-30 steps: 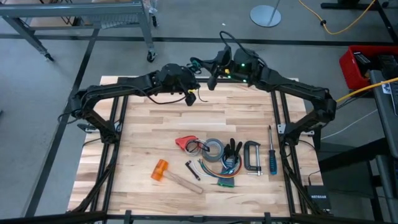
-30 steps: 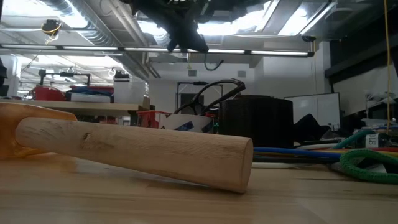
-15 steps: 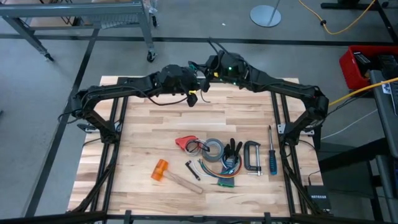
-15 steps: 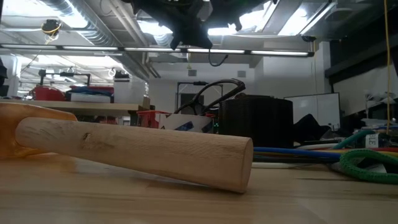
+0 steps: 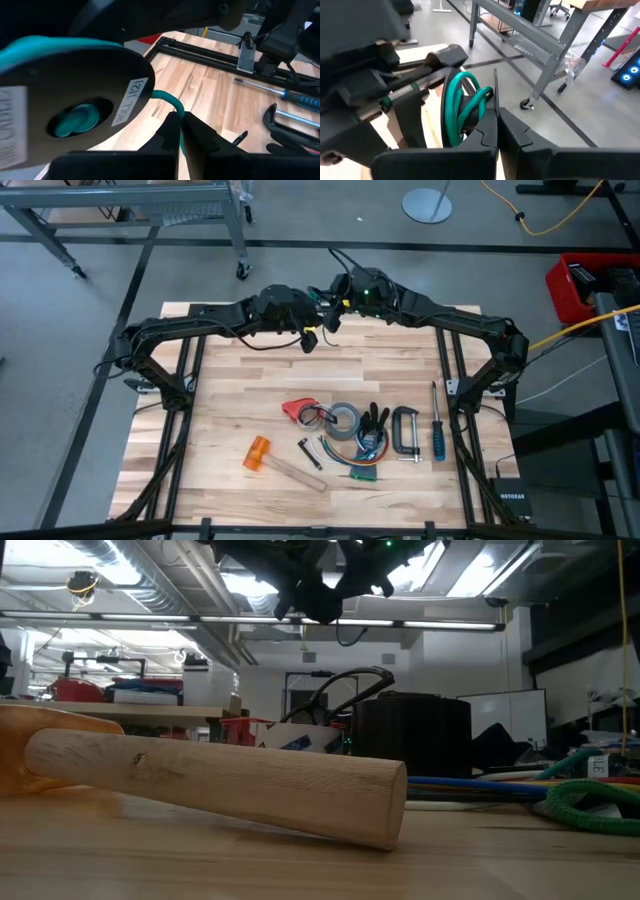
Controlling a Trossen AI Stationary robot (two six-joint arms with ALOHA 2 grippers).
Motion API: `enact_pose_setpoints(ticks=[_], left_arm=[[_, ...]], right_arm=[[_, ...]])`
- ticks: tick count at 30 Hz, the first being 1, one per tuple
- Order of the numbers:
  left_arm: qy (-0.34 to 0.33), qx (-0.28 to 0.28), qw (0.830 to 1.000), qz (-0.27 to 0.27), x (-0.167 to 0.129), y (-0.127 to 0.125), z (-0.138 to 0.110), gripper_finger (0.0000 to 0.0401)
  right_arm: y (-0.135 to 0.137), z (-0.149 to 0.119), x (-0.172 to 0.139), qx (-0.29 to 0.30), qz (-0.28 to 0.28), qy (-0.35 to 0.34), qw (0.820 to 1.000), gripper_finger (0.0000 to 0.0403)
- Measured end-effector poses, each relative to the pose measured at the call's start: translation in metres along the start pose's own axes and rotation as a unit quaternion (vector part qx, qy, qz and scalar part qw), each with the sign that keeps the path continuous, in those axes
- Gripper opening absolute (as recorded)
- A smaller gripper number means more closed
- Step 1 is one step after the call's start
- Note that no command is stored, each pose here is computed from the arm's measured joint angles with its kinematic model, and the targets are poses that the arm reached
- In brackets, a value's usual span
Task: Coil cords
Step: Coil the green cable wire on the black spool
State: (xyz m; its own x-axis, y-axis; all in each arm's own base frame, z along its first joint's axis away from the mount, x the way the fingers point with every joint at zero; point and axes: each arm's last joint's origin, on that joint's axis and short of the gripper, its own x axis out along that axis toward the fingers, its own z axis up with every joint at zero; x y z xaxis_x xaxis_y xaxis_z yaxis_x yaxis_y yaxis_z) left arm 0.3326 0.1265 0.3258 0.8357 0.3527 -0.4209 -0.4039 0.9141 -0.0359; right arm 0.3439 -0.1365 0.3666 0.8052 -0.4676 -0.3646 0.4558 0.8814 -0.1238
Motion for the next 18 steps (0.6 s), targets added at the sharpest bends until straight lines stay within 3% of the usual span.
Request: enact_pose_setpoints(ticks=[18], left_arm=[[-0.011,-0.012,1.0,-0.017,-0.004,-0.003,0.003,0.0]], right_arm=[[0.001,-0.022,-0.004,-0.022,0.009,0.116,0.993,0.0001]])
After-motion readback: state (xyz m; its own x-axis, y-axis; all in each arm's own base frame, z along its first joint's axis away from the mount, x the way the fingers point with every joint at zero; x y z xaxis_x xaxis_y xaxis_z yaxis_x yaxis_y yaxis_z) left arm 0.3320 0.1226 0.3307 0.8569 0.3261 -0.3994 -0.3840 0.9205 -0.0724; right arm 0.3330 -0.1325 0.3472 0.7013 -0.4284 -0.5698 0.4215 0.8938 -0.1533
